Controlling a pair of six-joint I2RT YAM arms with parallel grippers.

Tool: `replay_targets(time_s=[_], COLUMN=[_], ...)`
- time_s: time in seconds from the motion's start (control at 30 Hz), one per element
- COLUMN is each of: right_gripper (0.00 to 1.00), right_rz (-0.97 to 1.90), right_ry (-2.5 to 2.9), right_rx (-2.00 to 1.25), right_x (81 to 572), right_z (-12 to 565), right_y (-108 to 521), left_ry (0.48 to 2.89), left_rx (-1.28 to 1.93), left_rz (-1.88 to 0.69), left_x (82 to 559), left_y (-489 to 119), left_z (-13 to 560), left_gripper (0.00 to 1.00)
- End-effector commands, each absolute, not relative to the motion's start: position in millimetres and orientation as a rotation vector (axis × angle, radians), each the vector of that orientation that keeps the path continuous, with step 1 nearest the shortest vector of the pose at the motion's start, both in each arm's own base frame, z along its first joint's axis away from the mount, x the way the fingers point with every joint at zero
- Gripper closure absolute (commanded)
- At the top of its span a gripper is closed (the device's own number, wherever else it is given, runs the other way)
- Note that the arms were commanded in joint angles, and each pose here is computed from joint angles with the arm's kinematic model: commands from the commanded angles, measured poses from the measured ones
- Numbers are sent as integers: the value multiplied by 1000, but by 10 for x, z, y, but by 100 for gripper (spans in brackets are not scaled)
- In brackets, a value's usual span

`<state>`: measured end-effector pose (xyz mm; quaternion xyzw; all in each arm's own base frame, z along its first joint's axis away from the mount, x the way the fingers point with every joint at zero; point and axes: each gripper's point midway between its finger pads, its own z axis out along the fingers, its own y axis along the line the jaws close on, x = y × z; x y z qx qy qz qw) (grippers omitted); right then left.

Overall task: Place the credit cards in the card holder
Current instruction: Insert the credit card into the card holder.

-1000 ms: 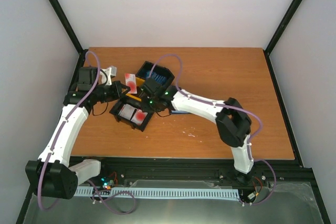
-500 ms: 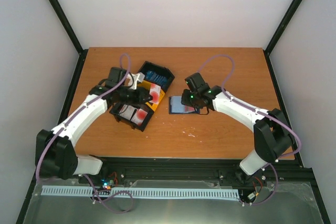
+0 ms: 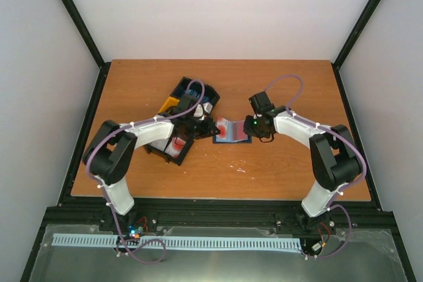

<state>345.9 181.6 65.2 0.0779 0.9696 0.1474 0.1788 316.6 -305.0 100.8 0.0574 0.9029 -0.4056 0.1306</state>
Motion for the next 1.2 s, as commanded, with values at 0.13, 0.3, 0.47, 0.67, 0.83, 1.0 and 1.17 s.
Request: replay_targets(time_s=[0.13, 0.3, 0.47, 0.67, 0.83, 1.0, 1.17], right_gripper=[88, 88, 88, 88, 81, 69, 67], right_rz=[387, 380, 349, 294, 343, 461, 565], right_ry=[2804, 2854, 2871, 2863, 2766, 2736, 2771], right_rx=[120, 118, 119, 158, 124, 62, 1], right_x=[3563, 3482, 3449, 3437, 3523, 3522, 3496], right_z=[384, 215, 154, 175, 514, 683, 604], right_y=[1714, 1698, 1658, 1573, 1609, 1752, 1910], left_ry=[2507, 2495, 2511, 2516, 2542, 2571, 2596], left_rx=[11, -12, -51, -110, -123, -146, -180], left_rz=[-1236, -1256, -1279, -1260, -1249, -1281, -1285], left_x=[3570, 3570, 3473, 3441, 3360, 3301, 3280], left_y=[-3405, -3496, -3516, -3484, -3517, -3530, -3526], left_z=[862, 762, 641, 558, 497, 429, 362], left_gripper=[99, 99, 99, 99, 99, 99, 99])
